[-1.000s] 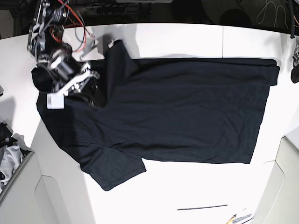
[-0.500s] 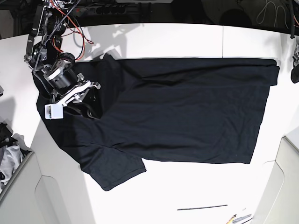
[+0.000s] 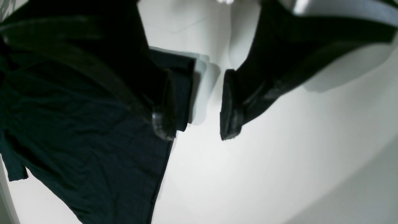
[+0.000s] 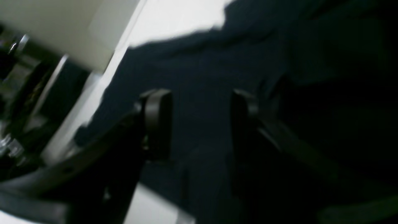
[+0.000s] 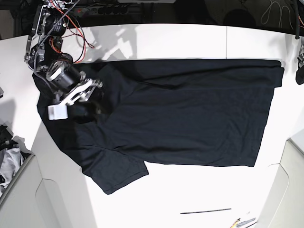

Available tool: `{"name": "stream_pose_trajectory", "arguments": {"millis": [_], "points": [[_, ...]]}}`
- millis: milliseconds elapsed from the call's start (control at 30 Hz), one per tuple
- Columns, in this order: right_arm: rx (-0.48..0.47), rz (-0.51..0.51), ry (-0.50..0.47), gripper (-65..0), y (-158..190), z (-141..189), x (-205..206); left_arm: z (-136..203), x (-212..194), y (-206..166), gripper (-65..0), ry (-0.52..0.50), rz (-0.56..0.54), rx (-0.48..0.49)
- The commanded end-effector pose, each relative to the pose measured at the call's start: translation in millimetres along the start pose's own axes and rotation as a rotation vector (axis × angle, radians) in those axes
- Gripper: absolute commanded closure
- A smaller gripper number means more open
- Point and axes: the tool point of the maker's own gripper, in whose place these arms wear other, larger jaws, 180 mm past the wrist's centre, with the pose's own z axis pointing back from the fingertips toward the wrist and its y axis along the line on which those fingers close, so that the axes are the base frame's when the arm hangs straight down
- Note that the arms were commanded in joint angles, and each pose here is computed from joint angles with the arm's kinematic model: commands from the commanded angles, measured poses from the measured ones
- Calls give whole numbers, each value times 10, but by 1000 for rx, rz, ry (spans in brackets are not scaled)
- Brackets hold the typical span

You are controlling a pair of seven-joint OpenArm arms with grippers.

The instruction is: Fold the T-shirt properly

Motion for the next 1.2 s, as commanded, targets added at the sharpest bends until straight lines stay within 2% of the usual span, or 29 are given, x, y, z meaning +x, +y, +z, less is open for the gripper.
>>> {"name": "stream_pose_trajectory", "arguments": {"millis": [0, 100, 167, 367, 467, 567, 800, 933, 1167], "points": [[47, 13, -44, -297, 120, 30, 109, 26, 183, -25, -267, -40, -23, -14], [38, -5, -32, -297, 132, 113, -30, 26, 175, -25, -267, -36, -23, -13], [-12, 3, -21, -297, 68, 179, -129, 26, 176, -25, -267, -36, -23, -13], [-302, -1, -21, -297, -418, 396, -329, 26, 176, -25, -267, -36, -23, -14], [-391, 8, -54, -297, -583, 442, -276, 26, 181, -28, -267, -38, -22, -15], [-416, -4, -64, -297, -649, 417, -227, 27, 199, -46, -267, -49, -11, -26], [-408, 7, -97, -295, -670, 317, -46, 27, 199, -48, -267, -49, -10, -27], [-442, -23, -75, -229, -798, 280, -123, 27, 200, -48, -267, -50, -10, -26], [-417, -99, -32, -222, -902, 136, -321, 27, 200, -48, -267, -50, -10, -27]]}}
